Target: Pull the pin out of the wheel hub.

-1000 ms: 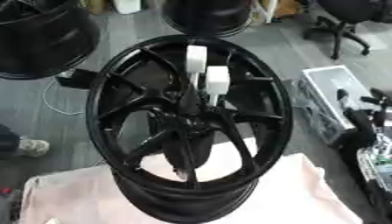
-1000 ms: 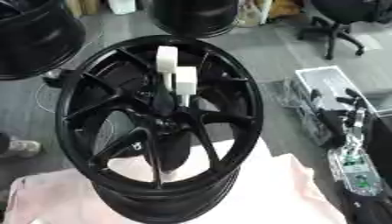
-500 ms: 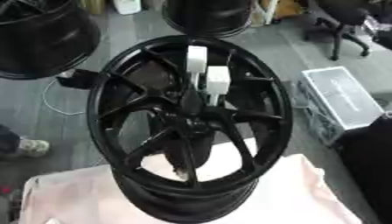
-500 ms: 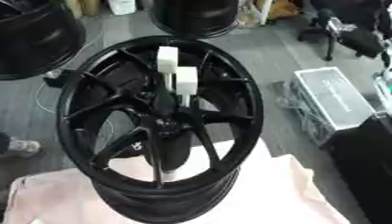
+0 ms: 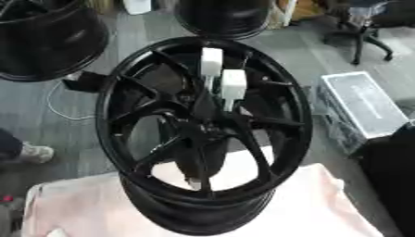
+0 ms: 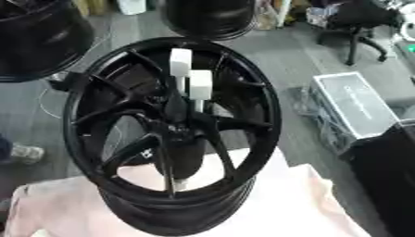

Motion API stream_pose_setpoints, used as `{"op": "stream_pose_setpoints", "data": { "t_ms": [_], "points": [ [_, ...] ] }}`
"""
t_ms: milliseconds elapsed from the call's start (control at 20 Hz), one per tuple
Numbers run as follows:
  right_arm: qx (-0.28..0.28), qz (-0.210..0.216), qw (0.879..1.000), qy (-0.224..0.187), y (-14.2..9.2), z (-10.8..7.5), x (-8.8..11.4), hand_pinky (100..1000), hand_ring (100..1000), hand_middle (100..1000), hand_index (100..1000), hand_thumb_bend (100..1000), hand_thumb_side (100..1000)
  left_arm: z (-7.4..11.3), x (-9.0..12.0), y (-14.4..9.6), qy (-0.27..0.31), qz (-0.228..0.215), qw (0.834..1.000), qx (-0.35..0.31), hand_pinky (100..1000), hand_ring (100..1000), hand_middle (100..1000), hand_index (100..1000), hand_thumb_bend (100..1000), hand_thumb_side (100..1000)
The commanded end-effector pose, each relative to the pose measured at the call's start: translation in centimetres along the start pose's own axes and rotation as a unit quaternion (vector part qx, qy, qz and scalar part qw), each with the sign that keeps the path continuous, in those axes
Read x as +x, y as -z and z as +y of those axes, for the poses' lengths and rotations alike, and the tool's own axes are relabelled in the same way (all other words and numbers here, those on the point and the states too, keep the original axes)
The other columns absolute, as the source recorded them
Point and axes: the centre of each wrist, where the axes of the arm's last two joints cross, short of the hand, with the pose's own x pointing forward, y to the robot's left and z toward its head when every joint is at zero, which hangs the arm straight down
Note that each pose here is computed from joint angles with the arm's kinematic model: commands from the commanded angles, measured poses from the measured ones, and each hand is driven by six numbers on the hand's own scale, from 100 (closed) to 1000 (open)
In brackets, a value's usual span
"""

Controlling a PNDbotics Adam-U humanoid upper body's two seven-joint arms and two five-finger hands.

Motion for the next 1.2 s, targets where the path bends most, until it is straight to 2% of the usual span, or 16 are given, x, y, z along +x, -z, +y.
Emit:
{"op": "stream_pose_setpoints", "data": {
  "t_ms": [50, 300, 600, 900, 950, 1200],
  "points": [
    [0.063, -0.037, 0.997, -0.023, 0.6, -0.8, 2.2, 508, 471, 736, 866, 628, 236, 0.2, 0.9, 0.2, 0.015, -0.010, 1.000, -0.009, 467, 522, 618, 704, 359, 925],
    [0.169, -0.071, 0.983, -0.025, 1.7, 0.3, 3.8, 487, 453, 750, 876, 602, 168, 0.2, 0.9, 0.3, 0.017, -0.010, 1.000, -0.014, 468, 522, 618, 704, 359, 926],
    [0.252, -0.085, 0.964, -0.028, 2.7, 1.2, 4.3, 467, 433, 757, 883, 580, 125, 0.1, 0.9, 0.3, 0.018, -0.010, 1.000, -0.016, 469, 522, 618, 704, 358, 926],
    [0.292, -0.082, 0.953, -0.025, 3.4, 2.0, 3.9, 462, 428, 759, 885, 574, 107, 0.1, 0.9, 0.3, 0.018, -0.009, 1.000, -0.017, 470, 522, 617, 704, 357, 927],
    [0.296, -0.081, 0.951, -0.025, 3.5, 2.1, 3.9, 458, 425, 759, 886, 496, 183, 0.1, 0.9, 0.3, 0.018, -0.009, 1.000, -0.017, 470, 522, 617, 704, 357, 927],
    [0.304, -0.077, 0.949, -0.032, 4.0, 2.7, 3.7, 446, 415, 760, 886, 468, 197, 0.1, 0.8, 0.3, 0.017, -0.007, 1.000, -0.019, 470, 523, 617, 704, 357, 928]
  ]
}}
